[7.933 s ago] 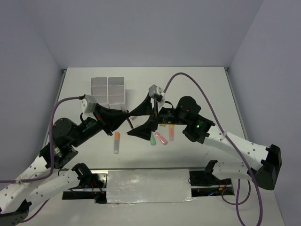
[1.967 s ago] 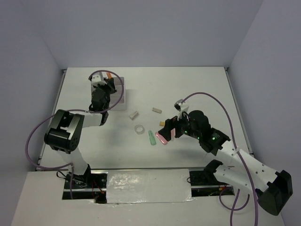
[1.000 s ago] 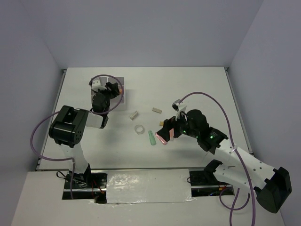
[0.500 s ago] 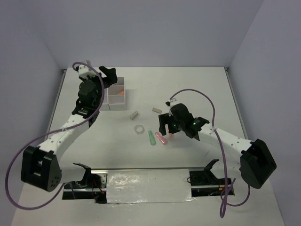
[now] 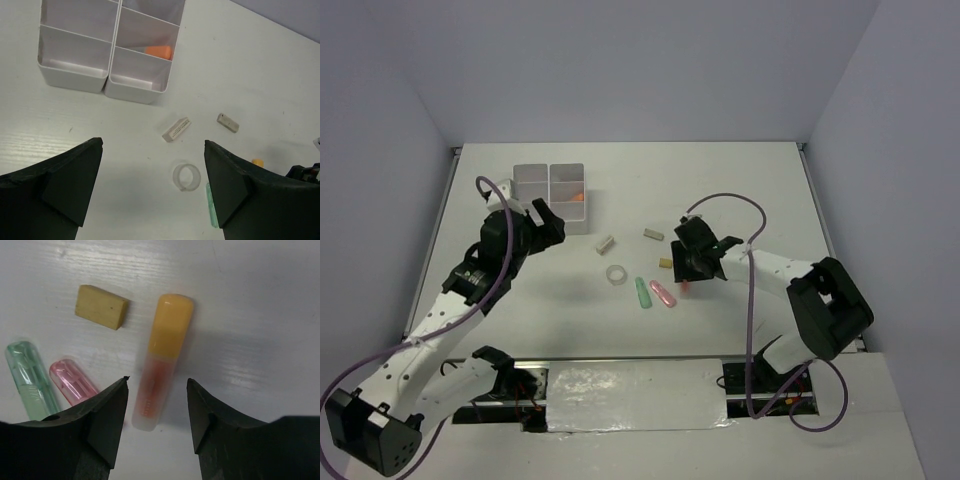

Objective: Sort the stationery into containers
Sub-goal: Pick up the pen from the center of the board.

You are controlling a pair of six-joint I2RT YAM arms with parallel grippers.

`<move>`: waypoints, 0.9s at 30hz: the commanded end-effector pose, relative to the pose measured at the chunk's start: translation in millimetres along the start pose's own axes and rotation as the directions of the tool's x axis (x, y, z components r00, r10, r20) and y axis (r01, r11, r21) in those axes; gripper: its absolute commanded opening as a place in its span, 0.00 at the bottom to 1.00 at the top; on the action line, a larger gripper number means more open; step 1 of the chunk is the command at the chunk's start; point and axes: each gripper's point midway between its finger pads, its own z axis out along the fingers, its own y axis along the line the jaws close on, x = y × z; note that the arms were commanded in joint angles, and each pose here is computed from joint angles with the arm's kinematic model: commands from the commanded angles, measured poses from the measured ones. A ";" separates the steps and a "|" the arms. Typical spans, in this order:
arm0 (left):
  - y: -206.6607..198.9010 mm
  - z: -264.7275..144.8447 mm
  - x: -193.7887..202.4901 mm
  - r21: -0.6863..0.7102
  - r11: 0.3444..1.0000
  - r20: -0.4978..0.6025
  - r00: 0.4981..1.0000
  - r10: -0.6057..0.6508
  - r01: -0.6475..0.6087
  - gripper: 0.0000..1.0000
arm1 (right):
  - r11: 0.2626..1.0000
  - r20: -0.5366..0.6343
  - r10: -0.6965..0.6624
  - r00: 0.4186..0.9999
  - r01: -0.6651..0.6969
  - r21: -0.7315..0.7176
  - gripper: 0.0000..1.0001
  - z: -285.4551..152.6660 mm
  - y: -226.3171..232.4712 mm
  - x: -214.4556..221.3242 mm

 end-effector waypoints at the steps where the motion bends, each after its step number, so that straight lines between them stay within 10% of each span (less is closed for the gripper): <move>1: 1.9 -14.2 -4.9 0.003 1.000 0.004 1.000 0.011 -0.011 0.95 | 1.000 -0.020 0.020 1.000 -0.020 -0.005 0.57 4.2 3.0 0.7; 7: 9.6 -14.8 4.4 -0.014 0.999 -0.017 0.999 0.038 -0.039 0.96 | 0.999 -0.092 0.006 0.996 -0.003 0.034 0.33 13.7 -5.6 18.1; 17: -15.1 4.8 36.2 0.115 0.993 -0.132 0.990 0.041 -0.026 0.94 | 0.999 -0.178 -0.027 0.984 0.033 0.027 0.57 20.8 -7.5 39.3; 22: -50.3 2.4 42.3 0.303 0.952 -0.150 0.989 0.009 0.037 0.95 | 0.998 -0.086 -0.046 0.995 0.042 -0.039 0.04 6.8 3.3 18.9; 27: -106.9 -21.4 42.9 0.561 0.818 -0.193 0.981 -0.022 0.129 0.95 | 0.987 0.116 -0.066 0.991 0.082 -0.140 0.00 -32.9 17.2 -19.8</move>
